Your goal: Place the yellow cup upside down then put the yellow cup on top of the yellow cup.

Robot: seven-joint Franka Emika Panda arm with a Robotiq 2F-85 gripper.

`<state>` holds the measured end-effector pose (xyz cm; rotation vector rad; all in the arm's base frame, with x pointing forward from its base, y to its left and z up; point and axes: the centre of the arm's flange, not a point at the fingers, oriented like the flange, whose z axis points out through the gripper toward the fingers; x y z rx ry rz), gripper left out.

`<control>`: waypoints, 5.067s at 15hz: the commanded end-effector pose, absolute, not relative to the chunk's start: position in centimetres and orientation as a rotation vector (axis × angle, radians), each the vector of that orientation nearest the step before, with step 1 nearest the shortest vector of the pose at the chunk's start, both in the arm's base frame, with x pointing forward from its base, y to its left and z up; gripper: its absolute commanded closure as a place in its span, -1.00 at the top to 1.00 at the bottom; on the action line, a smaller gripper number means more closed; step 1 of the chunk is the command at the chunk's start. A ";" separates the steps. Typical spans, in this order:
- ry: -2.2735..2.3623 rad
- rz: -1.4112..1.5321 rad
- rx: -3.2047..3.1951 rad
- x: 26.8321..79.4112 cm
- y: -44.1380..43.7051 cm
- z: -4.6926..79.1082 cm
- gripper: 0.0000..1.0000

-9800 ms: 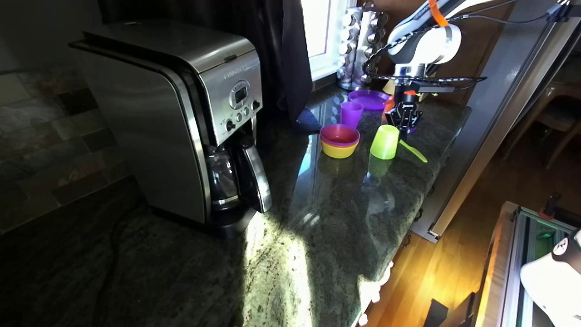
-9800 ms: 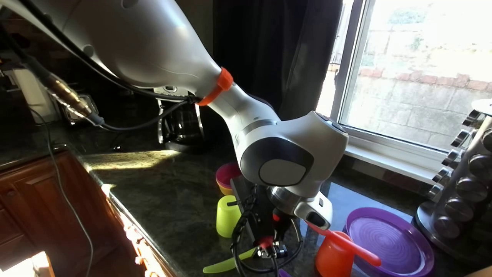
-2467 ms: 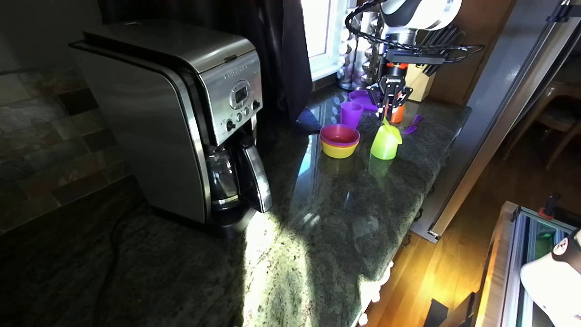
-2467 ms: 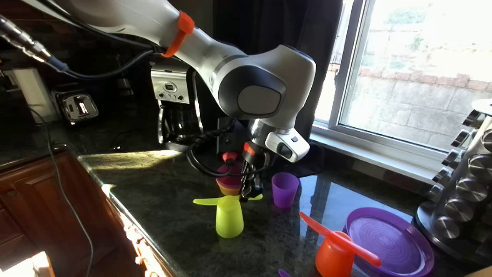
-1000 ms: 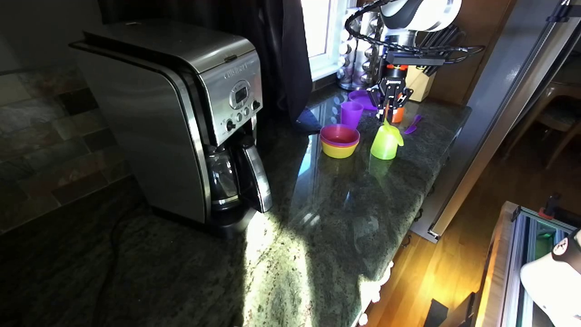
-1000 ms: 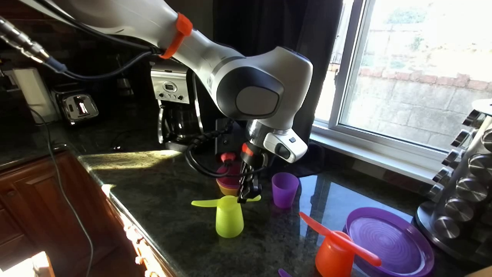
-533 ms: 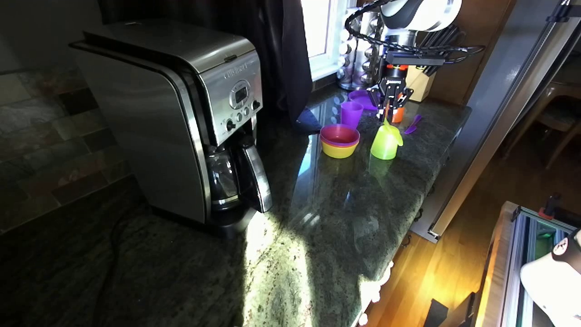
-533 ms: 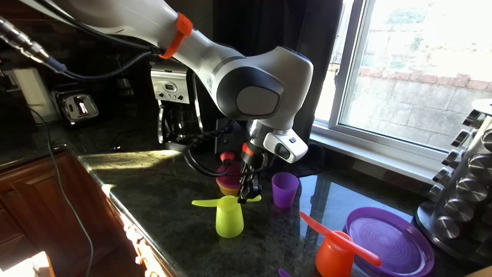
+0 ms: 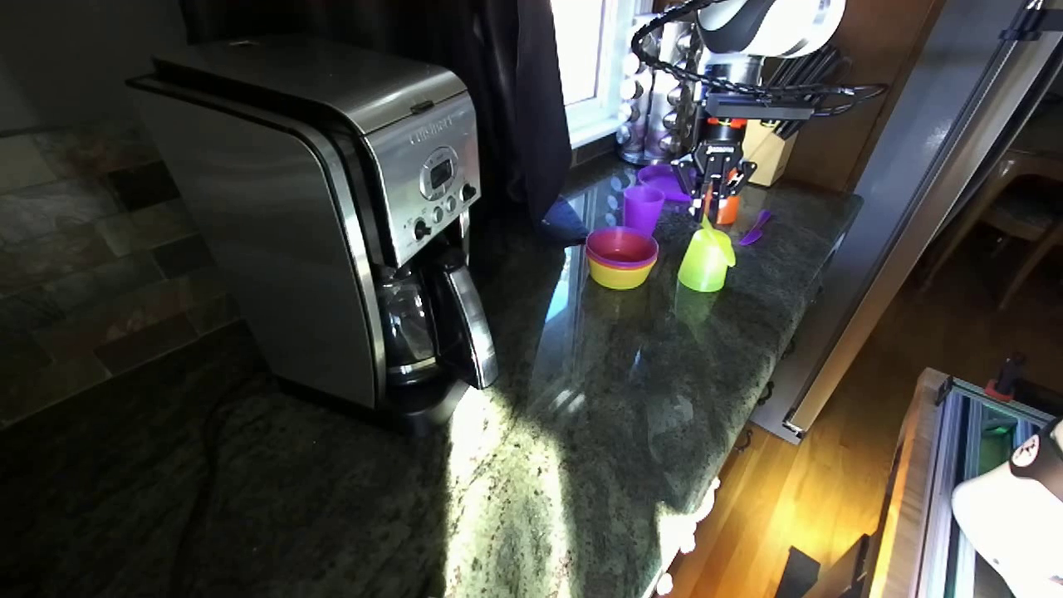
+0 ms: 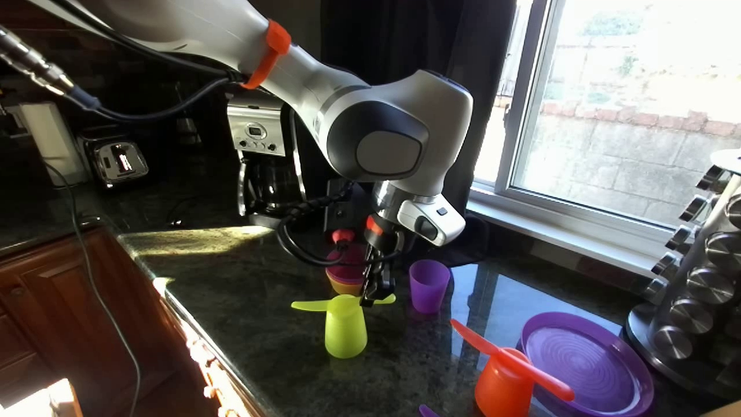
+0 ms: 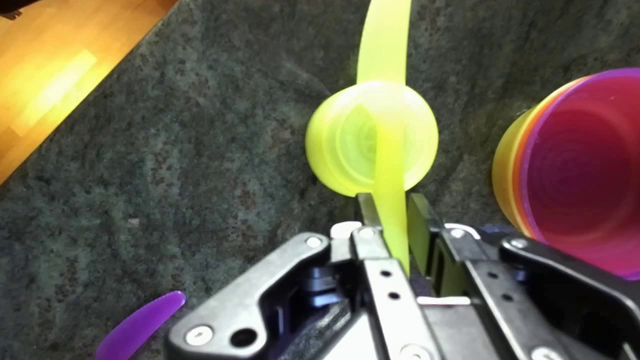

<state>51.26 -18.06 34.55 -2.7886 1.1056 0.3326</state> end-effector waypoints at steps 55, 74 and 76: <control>1.101 0.202 -2.838 48.9 -16.6 34.8 0.50; 0.813 -0.167 -2.973 44.0 -14.7 38.2 1.00; 0.774 -0.254 -2.969 42.6 -14.3 38.9 1.00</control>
